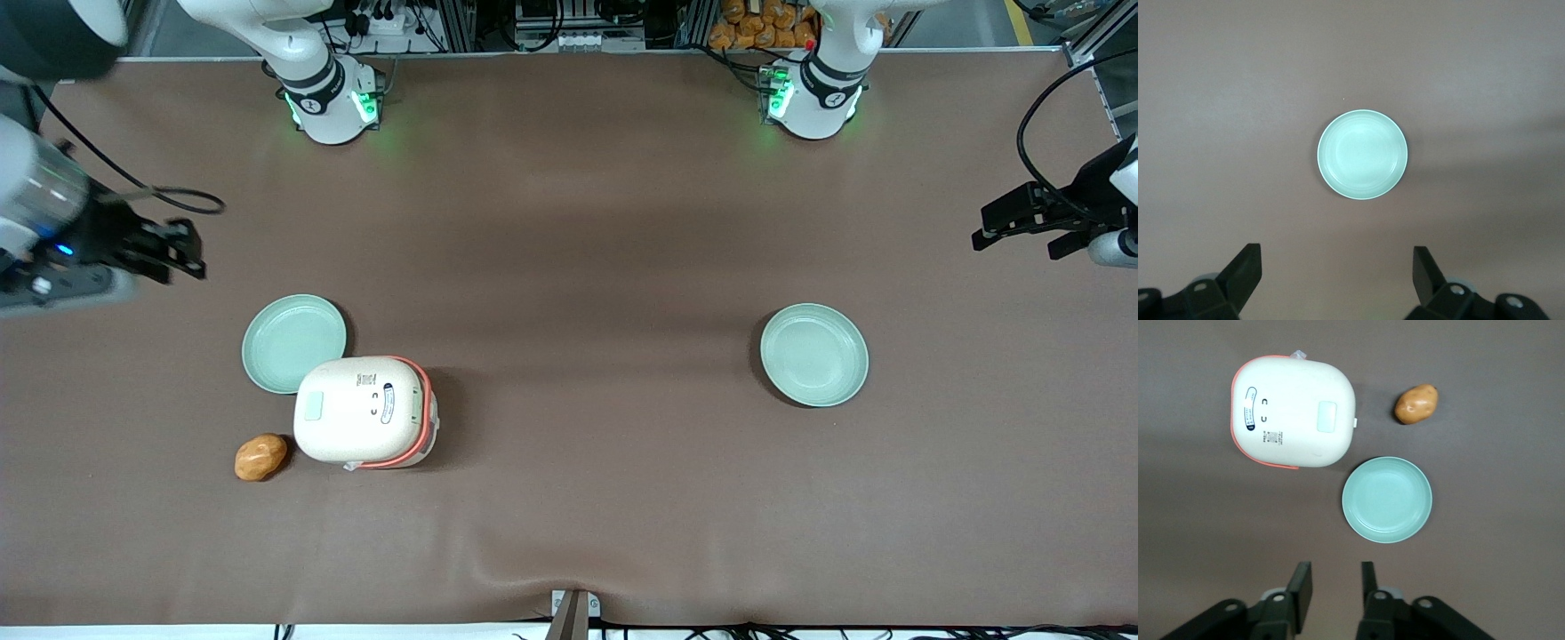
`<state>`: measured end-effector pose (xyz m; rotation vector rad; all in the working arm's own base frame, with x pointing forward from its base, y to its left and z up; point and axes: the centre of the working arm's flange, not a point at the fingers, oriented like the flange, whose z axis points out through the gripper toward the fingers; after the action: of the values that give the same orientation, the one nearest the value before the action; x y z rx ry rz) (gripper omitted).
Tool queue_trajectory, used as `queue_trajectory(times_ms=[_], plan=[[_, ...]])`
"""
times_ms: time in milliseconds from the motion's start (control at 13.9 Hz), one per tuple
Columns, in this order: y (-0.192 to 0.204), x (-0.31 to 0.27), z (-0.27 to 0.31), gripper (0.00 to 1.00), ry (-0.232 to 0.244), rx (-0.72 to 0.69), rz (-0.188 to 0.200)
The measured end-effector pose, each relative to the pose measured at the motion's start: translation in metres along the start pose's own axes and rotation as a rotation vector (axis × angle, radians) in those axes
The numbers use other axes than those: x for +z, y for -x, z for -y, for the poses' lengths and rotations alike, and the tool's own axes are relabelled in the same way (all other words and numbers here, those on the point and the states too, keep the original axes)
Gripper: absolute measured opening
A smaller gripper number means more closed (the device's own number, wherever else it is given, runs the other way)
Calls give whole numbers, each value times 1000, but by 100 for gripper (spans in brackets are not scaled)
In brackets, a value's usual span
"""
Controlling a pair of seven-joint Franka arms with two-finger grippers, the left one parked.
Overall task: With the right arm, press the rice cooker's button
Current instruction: 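Move the right gripper over the white rice cooker's lid button, then lower the closed right gripper and press the button on the cooker lid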
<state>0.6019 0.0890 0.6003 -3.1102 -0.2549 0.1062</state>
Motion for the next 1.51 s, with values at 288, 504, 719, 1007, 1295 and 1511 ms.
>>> queue_trajectory(times_ms=[288,504,719,1007,1295,1511], plan=[[-35,41,22,6,2,-32,-24],[-58,76,15,2,4,-16,-28],[-82,111,4,1,5,3,-58],[-105,148,2,1,7,5,-92],[-110,170,2,1,7,5,-67],[-113,184,4,1,6,2,-47]])
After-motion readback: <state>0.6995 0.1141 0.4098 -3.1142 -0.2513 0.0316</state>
